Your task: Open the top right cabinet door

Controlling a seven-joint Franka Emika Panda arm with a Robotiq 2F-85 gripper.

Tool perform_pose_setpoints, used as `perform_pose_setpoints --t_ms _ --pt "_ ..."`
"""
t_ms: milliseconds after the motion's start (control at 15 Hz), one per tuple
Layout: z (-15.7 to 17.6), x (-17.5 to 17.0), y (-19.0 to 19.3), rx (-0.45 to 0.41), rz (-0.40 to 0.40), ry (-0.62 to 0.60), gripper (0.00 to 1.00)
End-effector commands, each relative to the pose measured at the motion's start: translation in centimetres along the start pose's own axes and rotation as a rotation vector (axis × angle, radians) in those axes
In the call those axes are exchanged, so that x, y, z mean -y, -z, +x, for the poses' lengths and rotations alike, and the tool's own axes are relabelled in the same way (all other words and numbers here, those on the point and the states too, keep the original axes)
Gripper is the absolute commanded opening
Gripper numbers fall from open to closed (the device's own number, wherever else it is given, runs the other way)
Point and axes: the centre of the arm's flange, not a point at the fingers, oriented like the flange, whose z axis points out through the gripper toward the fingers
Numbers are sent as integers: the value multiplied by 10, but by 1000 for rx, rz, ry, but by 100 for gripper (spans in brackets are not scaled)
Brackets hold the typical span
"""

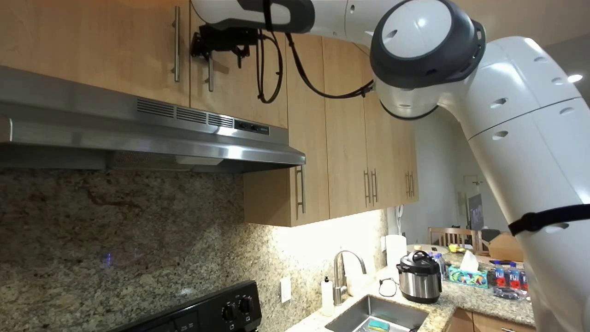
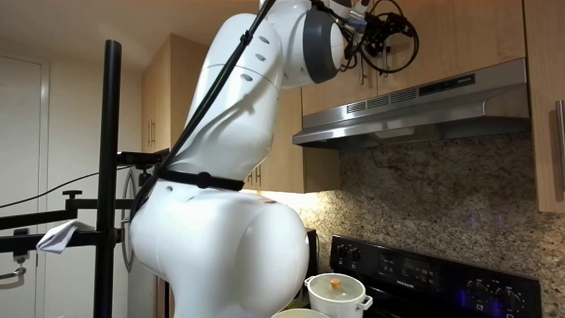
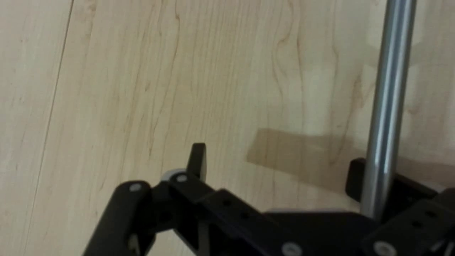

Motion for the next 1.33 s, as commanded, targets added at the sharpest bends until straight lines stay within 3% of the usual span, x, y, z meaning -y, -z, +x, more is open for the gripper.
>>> perform_pose_setpoints --t_ms 0,600,1267 --pt "-4 -38 13 12 -11 -30 100" --pt "-4 -63 41 61 18 83 100" --pt "-1 -147 54 171 249 273 100"
